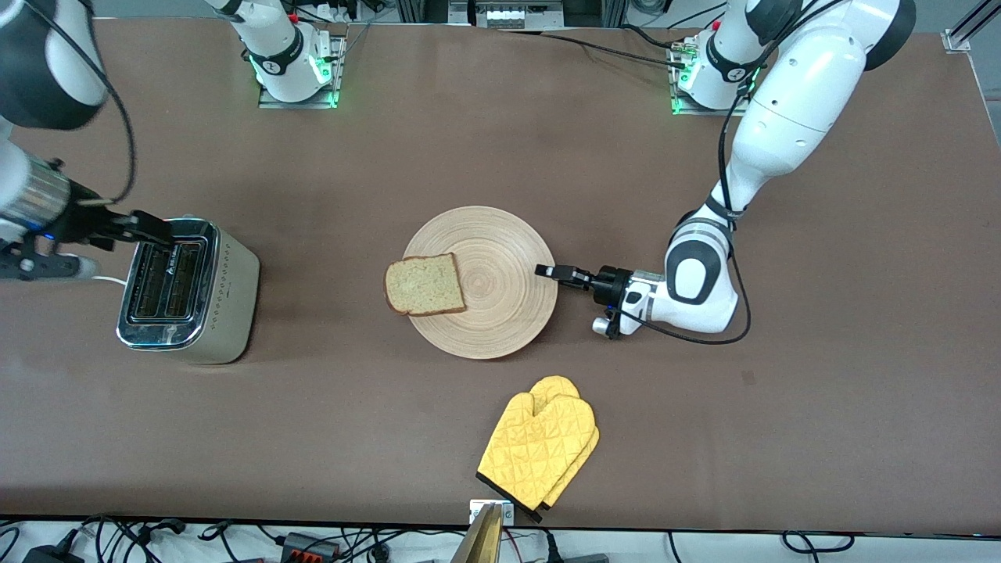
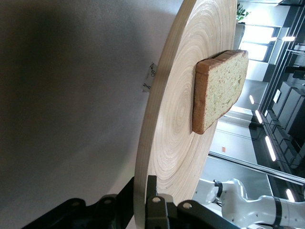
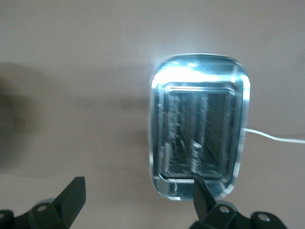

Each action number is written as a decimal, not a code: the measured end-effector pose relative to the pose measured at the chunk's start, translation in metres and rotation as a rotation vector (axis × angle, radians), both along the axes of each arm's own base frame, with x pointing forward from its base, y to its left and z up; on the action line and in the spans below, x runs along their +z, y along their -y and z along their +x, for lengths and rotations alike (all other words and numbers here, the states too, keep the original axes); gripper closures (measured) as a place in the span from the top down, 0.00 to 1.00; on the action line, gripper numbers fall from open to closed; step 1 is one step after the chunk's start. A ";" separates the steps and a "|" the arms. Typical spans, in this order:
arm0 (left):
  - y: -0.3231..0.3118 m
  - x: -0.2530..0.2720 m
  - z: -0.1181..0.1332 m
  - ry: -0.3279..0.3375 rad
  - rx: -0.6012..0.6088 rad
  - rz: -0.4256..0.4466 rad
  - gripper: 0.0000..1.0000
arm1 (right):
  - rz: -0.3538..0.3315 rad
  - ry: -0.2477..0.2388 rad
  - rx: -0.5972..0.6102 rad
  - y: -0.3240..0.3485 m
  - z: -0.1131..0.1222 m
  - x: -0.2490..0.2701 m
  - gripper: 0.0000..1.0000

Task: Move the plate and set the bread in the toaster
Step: 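Push the plate toward the toaster with the left gripper while the right gripper reaches, then lower the right gripper to the bread while the left gripper releases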

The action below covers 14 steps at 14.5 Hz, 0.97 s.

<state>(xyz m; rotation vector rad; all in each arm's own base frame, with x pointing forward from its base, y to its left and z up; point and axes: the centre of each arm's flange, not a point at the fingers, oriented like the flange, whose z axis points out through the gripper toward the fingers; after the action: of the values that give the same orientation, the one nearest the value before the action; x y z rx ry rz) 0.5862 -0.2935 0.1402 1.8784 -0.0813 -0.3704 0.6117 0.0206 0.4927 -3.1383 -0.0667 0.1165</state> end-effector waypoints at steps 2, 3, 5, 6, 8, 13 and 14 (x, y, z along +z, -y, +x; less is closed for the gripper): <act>0.012 -0.005 -0.007 -0.001 -0.015 0.008 0.11 | -0.002 -0.008 0.004 -0.023 0.007 -0.019 1.00; 0.016 -0.007 -0.009 -0.004 -0.021 0.011 0.11 | 0.000 -0.009 0.004 -0.031 0.009 -0.025 1.00; 0.018 -0.015 -0.013 -0.014 -0.025 0.015 0.11 | 0.037 -0.020 -0.005 -0.039 0.011 -0.034 1.00; 0.018 -0.019 -0.014 -0.019 -0.025 0.016 0.11 | 0.074 -0.025 -0.019 -0.042 0.013 -0.039 1.00; 0.018 -0.026 -0.017 -0.028 -0.026 0.018 0.11 | 0.131 -0.038 -0.042 -0.047 0.016 -0.050 1.00; 0.013 -0.031 -0.012 -0.012 -0.007 0.043 0.11 | 0.147 -0.058 0.014 -0.106 0.026 -0.111 1.00; 0.015 -0.029 -0.010 0.000 -0.004 0.051 0.11 | 0.145 -0.049 0.025 -0.121 0.028 -0.122 1.00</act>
<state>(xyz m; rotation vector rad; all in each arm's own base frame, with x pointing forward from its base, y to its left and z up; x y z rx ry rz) 0.5760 -0.3081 0.1110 1.9286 -0.0765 -0.3785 0.6395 0.1416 0.3705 -2.9886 -0.1089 0.1805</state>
